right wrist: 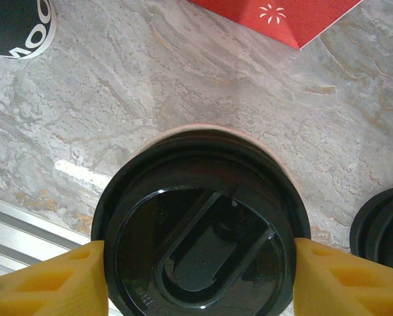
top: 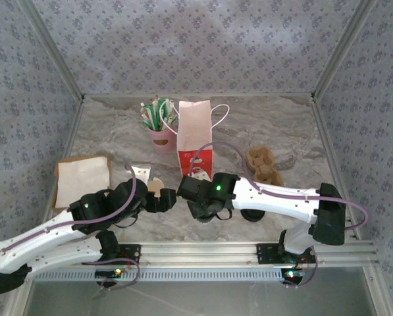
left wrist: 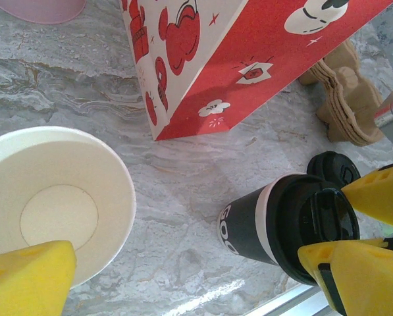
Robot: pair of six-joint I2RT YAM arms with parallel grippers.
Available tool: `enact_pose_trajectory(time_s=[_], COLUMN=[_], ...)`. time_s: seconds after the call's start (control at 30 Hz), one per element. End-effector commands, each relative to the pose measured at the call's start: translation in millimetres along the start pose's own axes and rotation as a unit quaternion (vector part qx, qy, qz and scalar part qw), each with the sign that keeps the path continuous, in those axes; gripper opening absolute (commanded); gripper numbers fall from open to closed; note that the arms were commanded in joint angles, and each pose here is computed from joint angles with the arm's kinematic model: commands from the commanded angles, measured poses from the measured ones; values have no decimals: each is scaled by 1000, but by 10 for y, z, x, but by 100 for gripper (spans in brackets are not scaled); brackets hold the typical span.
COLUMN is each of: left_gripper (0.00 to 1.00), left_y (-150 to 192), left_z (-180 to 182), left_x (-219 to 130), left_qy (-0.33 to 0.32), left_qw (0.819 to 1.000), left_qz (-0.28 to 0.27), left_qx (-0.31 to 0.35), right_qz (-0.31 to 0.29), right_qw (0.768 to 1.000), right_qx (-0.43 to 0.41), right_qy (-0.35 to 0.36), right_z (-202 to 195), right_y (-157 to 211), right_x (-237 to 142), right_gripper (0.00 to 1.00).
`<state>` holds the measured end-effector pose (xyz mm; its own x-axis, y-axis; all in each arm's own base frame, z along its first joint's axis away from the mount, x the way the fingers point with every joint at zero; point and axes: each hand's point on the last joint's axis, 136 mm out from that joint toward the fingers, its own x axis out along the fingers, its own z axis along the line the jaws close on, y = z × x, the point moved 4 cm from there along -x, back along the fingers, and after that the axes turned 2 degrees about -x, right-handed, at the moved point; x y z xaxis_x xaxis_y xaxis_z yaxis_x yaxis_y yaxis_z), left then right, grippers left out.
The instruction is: Pack the takeout coffee
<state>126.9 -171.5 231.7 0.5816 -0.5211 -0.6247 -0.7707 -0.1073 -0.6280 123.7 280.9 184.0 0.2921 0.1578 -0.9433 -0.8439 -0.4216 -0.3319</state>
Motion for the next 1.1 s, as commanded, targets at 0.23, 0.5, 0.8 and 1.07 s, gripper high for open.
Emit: enact_pose_trajectory(time_s=[0.23, 0.5, 0.8, 1.07], left_gripper=[99, 99, 99, 99], left_y=[0, 1, 25, 26], left_z=[-24, -116, -164, -164], left_x=[11, 63, 135, 135], left_qy=[9, 28, 29, 28], left_qw=[1000, 1000, 999, 999], left_qz=[2, 8, 20, 21], left_qx=[-9, -6, -1, -2], right_qz=[-18, -20, -9, 2], right_qw=[1000, 1000, 1000, 1000], right_qx=[3, 17, 22, 21], right_qy=[18, 2, -11, -17], right_z=[-126, -152, -138, -113], right_y=[-55, -68, -32, -5], right_x=[-140, -98, -11, 52], right_gripper=[64, 64, 64, 64])
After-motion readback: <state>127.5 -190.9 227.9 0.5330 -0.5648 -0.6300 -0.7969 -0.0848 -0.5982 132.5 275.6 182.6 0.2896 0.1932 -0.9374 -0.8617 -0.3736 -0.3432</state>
